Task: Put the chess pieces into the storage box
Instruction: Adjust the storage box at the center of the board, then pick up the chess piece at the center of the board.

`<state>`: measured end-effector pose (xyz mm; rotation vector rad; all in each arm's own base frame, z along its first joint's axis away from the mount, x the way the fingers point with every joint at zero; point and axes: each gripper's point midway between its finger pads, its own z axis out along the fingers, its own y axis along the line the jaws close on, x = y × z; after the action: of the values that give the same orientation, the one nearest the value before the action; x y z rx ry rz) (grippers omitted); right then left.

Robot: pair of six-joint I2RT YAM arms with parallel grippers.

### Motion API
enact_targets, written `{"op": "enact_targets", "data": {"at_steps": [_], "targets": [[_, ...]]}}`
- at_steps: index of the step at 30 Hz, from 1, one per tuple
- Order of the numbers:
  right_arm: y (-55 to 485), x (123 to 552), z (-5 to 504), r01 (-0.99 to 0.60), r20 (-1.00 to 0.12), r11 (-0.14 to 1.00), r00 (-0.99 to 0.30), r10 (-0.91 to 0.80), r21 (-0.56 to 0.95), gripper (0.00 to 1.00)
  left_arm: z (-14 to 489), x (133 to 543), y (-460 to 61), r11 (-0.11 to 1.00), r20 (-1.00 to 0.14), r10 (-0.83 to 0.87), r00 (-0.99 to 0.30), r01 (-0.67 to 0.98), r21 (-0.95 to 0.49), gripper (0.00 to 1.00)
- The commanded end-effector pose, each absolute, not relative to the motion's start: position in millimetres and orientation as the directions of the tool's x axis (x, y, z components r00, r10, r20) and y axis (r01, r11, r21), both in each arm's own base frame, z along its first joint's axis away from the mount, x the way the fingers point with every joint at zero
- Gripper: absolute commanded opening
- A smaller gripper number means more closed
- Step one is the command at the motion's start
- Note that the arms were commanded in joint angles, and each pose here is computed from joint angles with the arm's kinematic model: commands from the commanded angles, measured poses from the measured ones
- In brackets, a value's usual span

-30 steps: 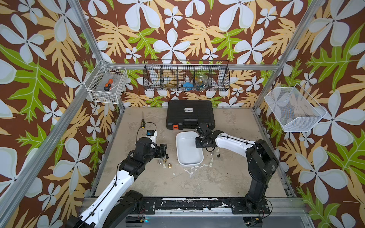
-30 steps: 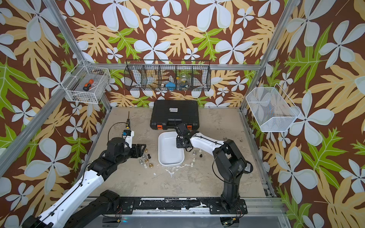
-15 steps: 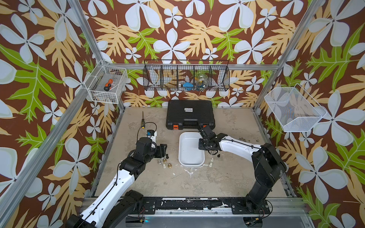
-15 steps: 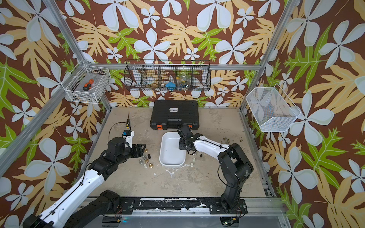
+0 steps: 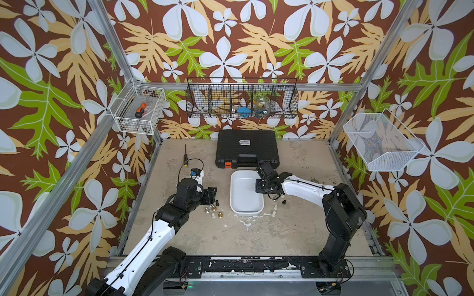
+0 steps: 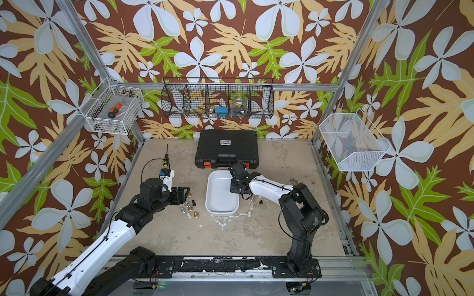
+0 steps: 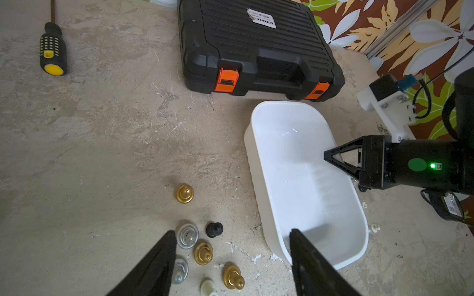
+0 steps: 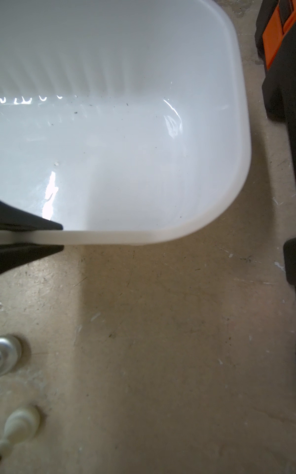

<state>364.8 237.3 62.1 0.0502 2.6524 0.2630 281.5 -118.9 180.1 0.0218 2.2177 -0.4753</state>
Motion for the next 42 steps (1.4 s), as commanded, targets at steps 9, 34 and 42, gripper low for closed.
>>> {"op": "enact_targets", "data": {"at_steps": [9, 34, 42], "targets": [[239.8, 376.8, 105.8, -0.066, -0.535, 0.980, -0.844, 0.045, 0.186, 0.37, 180.5, 286.0, -115.1, 0.935, -0.756, -0.162, -0.634, 0.147, -0.323, 0.72], [299.8, 196.6, 194.5, -0.893, -0.985, 0.435, -0.160, -0.065, 0.116, 0.76, 110.6, 278.2, -144.2, 0.987, -0.545, -0.064, -0.836, 0.026, -0.156, 0.43], [256.2, 213.7, 208.4, -0.770, -0.996, 0.632, -0.087, 0.034, 0.089, 0.77, 92.7, 288.8, -149.2, 0.993, -0.517, -0.018, -0.856, 0.043, -0.105, 0.43]]}}
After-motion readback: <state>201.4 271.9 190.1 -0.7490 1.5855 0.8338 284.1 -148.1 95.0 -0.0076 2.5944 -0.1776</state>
